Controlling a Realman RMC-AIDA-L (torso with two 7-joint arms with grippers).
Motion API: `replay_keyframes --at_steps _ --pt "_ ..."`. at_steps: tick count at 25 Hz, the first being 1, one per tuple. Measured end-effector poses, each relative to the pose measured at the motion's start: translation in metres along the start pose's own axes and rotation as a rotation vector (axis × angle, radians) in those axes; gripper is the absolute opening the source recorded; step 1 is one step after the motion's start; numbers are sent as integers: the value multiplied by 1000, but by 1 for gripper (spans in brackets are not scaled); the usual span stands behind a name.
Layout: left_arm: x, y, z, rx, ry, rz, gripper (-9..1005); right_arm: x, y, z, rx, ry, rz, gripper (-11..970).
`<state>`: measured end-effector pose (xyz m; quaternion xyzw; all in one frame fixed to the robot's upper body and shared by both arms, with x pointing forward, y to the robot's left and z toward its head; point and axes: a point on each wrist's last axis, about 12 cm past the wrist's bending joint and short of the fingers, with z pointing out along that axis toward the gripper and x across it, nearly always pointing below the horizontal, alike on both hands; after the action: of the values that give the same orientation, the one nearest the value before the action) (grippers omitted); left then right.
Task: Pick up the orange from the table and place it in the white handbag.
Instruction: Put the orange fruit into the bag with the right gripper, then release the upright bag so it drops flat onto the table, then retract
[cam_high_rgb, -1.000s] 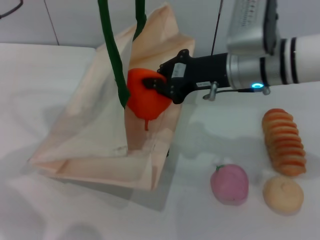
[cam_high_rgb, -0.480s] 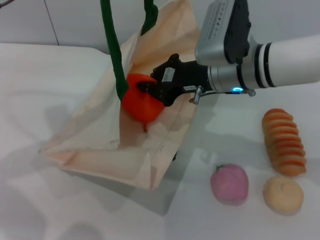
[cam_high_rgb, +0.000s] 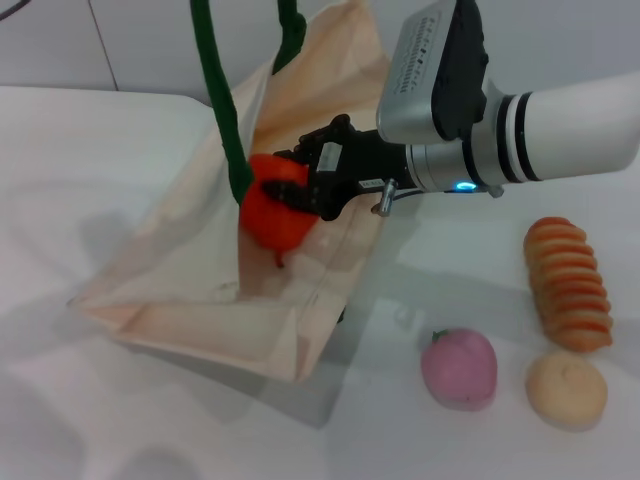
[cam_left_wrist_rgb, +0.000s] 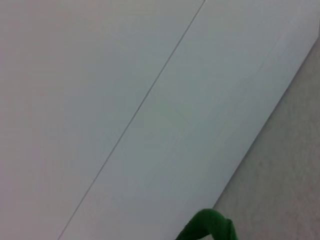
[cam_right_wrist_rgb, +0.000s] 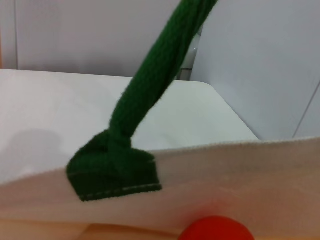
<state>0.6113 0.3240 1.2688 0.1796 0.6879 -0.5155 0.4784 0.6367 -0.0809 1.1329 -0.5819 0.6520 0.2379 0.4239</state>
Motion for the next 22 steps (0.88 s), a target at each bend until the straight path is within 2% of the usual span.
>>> replay_keyframes --at_steps 10,16,22 --pt "4 3 -11 -16 -39 0 235 -6 7 -6 -56 -47 -16 598" --pt "6 6 -13 -30 -51 -17 242 -7 4 -10 -50 -53 9 752" --pt "12 25 -18 -19 -92 -110 248 4 -10 -25 16 -50 60 868"
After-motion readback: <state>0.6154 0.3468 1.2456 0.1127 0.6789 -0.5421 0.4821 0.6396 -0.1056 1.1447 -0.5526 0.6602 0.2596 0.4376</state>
